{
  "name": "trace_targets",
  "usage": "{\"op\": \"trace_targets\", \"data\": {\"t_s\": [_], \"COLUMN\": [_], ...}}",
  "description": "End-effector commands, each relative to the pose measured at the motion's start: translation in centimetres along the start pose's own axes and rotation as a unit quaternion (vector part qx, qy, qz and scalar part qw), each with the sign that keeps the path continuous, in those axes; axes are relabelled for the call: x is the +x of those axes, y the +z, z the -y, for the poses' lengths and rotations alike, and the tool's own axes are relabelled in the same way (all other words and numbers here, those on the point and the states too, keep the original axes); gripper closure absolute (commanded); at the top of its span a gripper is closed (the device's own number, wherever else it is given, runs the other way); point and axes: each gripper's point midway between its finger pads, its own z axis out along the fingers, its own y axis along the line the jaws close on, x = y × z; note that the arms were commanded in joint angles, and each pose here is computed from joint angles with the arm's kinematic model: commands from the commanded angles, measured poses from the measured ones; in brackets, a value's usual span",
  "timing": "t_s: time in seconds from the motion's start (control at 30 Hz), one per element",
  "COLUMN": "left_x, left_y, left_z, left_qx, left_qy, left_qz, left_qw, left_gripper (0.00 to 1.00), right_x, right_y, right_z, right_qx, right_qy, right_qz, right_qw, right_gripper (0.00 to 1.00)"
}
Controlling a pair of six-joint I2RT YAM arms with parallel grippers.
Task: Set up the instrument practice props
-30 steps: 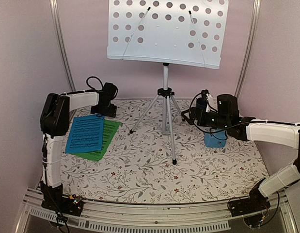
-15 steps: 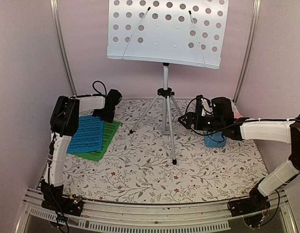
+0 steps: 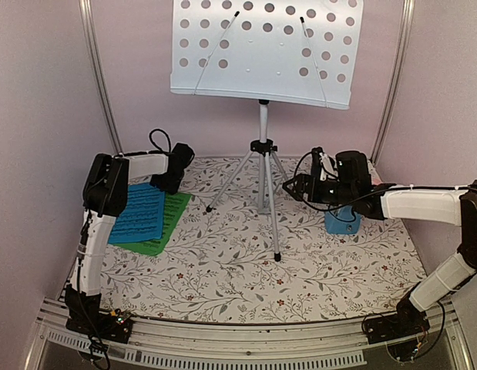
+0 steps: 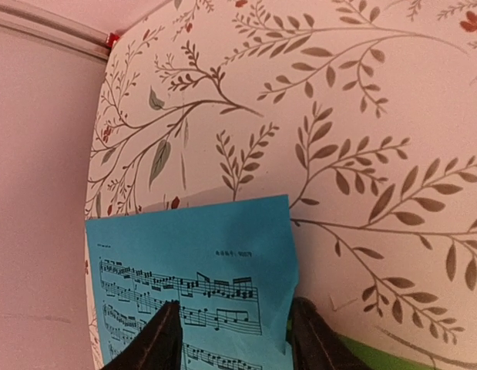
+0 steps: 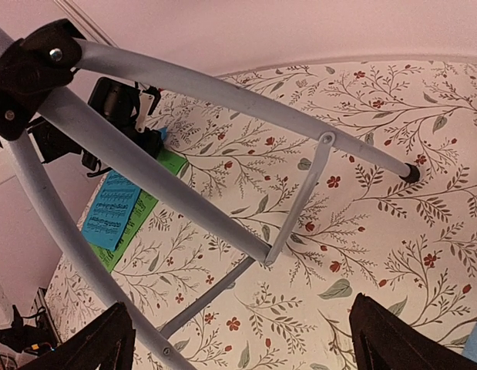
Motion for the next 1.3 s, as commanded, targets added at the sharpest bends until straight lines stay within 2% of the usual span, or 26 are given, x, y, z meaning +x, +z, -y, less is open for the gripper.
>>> {"op": "trace_targets", "data": {"t_s": [0.0, 0.2, 0.33, 0.6, 0.7, 0.83, 0.97, 1.1, 1.27], "left_x": [0.7, 0.4, -1.1, -2.2, -1.4, 1.3, 4.5, 6.9, 9.5], "left_y": [1.3, 1.5, -1.0, -10.6, -14.9, -19.7, -23.6, -27.5, -30.6], "left_z": [-0.6, -1.5, -3.5, -8.7, -9.7, -9.6, -9.6, -8.7, -7.9], "left_qx": [-0.013, -0.024, -0.024, 0.000, 0.031, 0.045, 0.079, 0.138, 0.158], "left_qy": [-0.002, 0.000, -0.034, -0.137, -0.177, -0.192, -0.234, -0.307, -0.362], "left_qz": [-0.011, -0.008, 0.023, 0.095, 0.123, 0.156, 0.154, 0.156, 0.119], "left_qw": [1.000, 1.000, 0.999, 0.986, 0.976, 0.968, 0.957, 0.929, 0.911], "left_gripper": [0.55, 0.73, 1.00, 1.00, 1.00, 1.00, 1.00, 1.00, 1.00], "right_x": [-1.8, -2.2, -1.9, -1.9, -1.5, -1.2, -0.5, 0.0, 1.6], "right_y": [-0.4, -1.1, -1.7, -4.2, -4.9, -5.6, -6.1, -5.4, -3.7], "right_z": [-1.0, -1.4, -1.9, -3.8, -4.8, -6.1, -7.9, -9.9, -12.5], "right_qx": [-0.015, -0.019, -0.033, -0.083, -0.111, -0.135, -0.145, -0.144, -0.140], "right_qy": [-0.006, -0.009, -0.013, -0.020, -0.024, -0.032, -0.046, -0.040, -0.013], "right_qz": [0.018, 0.025, 0.022, 0.047, 0.043, 0.042, 0.057, 0.061, 0.044], "right_qw": [1.000, 0.999, 0.999, 0.995, 0.993, 0.989, 0.987, 0.987, 0.989], "right_gripper": [0.01, 0.01, 0.01, 0.01, 0.01, 0.01, 0.01, 0.01, 0.01]}}
